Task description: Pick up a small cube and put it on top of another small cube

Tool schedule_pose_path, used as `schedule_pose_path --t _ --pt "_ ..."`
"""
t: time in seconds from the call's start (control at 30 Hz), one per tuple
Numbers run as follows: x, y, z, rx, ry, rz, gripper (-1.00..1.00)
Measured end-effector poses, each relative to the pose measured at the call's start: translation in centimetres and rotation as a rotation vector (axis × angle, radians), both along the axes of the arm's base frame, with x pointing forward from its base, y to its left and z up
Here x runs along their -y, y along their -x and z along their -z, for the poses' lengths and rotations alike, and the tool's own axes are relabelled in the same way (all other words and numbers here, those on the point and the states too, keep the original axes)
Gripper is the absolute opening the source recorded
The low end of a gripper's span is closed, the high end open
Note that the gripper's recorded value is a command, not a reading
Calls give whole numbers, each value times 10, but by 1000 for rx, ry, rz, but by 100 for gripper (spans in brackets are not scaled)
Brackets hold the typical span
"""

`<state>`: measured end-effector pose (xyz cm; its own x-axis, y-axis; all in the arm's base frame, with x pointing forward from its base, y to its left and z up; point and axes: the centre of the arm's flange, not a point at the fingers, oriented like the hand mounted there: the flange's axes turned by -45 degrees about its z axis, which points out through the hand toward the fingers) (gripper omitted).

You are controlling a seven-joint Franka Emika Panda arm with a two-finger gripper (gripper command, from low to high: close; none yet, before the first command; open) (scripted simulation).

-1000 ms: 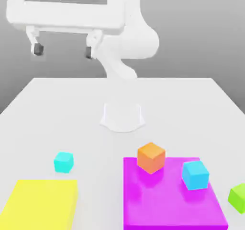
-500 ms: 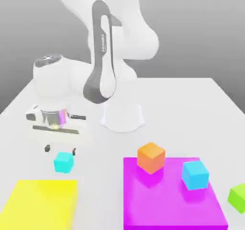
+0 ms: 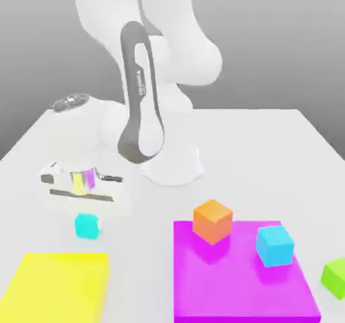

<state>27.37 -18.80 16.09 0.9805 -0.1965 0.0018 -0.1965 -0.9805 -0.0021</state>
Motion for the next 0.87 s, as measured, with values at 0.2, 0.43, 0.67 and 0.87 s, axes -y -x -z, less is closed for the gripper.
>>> schedule_pose_path --t 0.2,0.43,0.67,0.87 --pt "-45 -48 -43 -1 1 -111 -100" --pt "-203 -139 -101 1 0 -352 -100" --pt "-365 -143 -135 -2 2 -544 -100" --pt "-369 -143 -99 -2 2 -545 100"
